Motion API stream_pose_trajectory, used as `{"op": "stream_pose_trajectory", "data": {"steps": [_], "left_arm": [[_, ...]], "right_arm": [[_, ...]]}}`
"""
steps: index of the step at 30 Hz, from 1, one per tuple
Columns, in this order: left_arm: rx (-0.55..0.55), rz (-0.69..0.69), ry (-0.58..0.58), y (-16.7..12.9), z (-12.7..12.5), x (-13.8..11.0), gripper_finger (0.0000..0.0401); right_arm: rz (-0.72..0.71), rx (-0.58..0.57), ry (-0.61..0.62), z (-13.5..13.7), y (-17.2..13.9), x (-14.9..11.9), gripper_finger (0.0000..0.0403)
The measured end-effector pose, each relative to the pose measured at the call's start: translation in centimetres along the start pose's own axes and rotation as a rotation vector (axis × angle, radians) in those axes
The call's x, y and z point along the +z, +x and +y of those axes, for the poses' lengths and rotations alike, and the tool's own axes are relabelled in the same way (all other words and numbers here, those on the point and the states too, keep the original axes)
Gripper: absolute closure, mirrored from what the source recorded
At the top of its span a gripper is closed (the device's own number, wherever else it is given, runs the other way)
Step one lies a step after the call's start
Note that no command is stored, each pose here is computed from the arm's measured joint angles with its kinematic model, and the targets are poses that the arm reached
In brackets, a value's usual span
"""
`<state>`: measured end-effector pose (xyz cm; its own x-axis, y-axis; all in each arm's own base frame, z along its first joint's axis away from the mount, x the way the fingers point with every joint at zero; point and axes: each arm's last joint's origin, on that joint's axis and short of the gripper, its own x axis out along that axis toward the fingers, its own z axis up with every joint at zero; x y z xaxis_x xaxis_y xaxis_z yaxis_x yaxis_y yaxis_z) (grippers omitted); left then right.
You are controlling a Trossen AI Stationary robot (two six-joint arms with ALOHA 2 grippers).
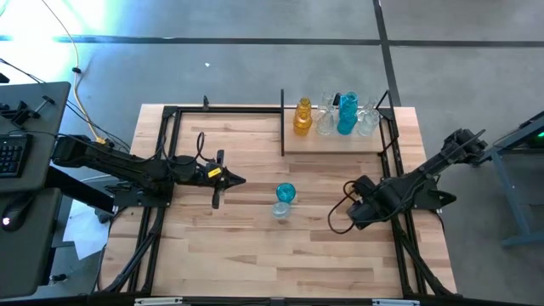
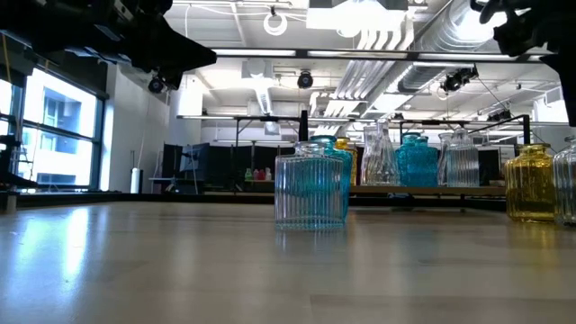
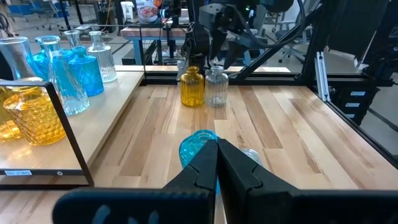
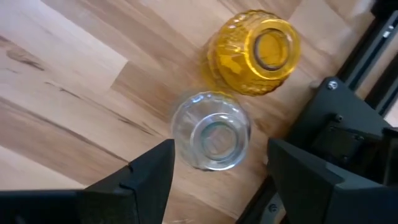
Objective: Sort vases onto shelf
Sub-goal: Put the right transparent vase on the shelf aligned with the other transparent vase
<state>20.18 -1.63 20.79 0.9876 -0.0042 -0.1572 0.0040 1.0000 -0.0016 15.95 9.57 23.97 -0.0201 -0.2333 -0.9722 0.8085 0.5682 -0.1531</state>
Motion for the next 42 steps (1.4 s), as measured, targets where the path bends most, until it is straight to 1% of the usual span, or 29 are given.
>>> {"op": "stream_pose_trajectory", "data": {"steps": [3,10,14,16,17,20,24,28,35,39,42], "left_arm": [[0.0,0.0,-0.007,0.0,0.0,0.0,0.0401],[-0.013,0.0,-0.007,0.0,0.0,0.0,0.0401],[-0.027,0.001,-0.007,0.0,-0.1,0.0,0.0401],[-0.027,0.001,-0.007,0.0,-0.1,0.0,0.04],[-0.027,0.001,-0.007,0.0,-0.1,0.0,0.04],[-0.027,0.001,-0.007,0.0,-0.1,0.0,0.0401],[-0.027,0.001,-0.007,0.0,-0.1,0.0,0.04],[-0.026,0.0,-0.007,0.0,-0.1,0.0,0.04],[-0.026,0.0,-0.007,0.0,-0.1,0.0,0.04],[-0.026,0.0,-0.007,0.0,-0.1,0.0,0.04],[-0.026,0.0,-0.007,0.0,-0.1,0.0,0.0401]], "right_arm": [[0.0,-0.01,0.008,-0.1,0.0,0.0,0.0165],[-0.001,0.007,0.02,0.1,0.2,-0.1,0.0165],[0.039,0.012,0.022,0.1,2.5,-0.6,0.0165],[0.029,0.041,0.026,0.3,3.3,-0.7,0.0165],[0.019,0.033,0.024,0.2,3.6,-0.8,0.0165],[-0.004,0.032,0.026,0.2,3.7,-0.7,0.0165],[0.001,0.039,0.026,0.3,3.1,-0.6,0.017],[-0.021,0.063,0.026,0.6,2.7,-0.5,0.0191],[-0.017,0.07,0.023,0.6,2.4,-0.4,0.0241],[-0.017,0.125,0.0,1.2,0.7,-0.1,0.0268],[-0.065,0.149,-0.018,1.4,-1.0,0.4,0.029]]}}
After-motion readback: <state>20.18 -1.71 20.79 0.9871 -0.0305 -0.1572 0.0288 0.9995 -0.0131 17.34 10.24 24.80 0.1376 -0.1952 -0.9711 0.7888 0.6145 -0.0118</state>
